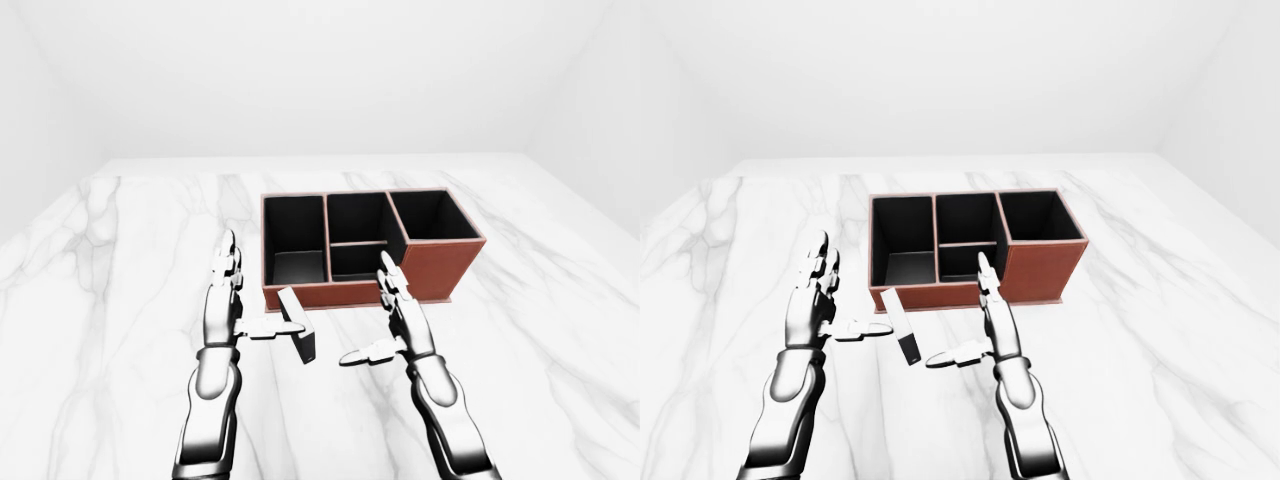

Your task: Pick up the book and place it in the right compartment of the caddy.

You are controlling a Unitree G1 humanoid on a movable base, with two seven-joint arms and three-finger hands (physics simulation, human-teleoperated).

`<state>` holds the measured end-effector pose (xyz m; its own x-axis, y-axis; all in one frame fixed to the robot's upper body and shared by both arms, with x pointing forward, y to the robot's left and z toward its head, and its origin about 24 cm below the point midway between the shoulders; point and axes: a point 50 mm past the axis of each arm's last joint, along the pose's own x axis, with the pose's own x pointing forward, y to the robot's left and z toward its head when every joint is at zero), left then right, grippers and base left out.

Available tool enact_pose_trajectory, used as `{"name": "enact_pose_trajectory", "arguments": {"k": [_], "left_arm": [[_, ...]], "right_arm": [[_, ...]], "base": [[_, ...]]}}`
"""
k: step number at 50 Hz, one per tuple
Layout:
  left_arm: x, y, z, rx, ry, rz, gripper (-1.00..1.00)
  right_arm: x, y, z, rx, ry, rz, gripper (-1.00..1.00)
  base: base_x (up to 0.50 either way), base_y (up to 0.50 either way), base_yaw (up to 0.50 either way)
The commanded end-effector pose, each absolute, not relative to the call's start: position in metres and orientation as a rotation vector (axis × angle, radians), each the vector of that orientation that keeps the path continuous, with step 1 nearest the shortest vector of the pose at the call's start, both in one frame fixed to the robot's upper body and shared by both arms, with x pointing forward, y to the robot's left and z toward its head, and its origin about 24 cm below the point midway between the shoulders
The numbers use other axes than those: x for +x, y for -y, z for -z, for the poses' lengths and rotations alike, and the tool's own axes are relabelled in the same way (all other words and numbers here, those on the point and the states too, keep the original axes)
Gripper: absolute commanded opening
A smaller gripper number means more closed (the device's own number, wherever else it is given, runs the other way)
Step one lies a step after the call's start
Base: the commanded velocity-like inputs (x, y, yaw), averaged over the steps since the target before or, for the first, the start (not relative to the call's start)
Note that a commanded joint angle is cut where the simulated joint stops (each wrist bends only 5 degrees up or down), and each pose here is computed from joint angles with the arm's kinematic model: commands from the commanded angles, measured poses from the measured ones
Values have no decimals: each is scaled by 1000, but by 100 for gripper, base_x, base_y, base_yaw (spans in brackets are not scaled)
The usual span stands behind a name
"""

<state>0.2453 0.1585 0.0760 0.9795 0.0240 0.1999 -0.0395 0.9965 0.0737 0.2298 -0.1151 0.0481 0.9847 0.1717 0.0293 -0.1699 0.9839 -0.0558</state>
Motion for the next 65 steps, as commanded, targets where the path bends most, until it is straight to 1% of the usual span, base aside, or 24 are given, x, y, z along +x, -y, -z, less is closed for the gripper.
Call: {"name": "enact_pose_trajectory", "arguments": {"k": [1, 18, 39, 65], "left_arm": [[245, -158, -75, 82, 194, -33, 100], [245, -158, -75, 84, 195, -31, 100], [245, -157, -74, 81, 191, -28, 100], [246, -157, -72, 79, 184, -26, 100]], "right_arm": [[232, 104, -50, -65, 9, -199, 100], [233, 87, -51, -104, 6, -252, 100], [239, 64, -57, -94, 31, -294, 100], [243, 55, -31, -124, -81, -318, 100]], "base": [[0, 0, 0], [0, 0, 0], [0, 0, 0], [0, 0, 0]]}}
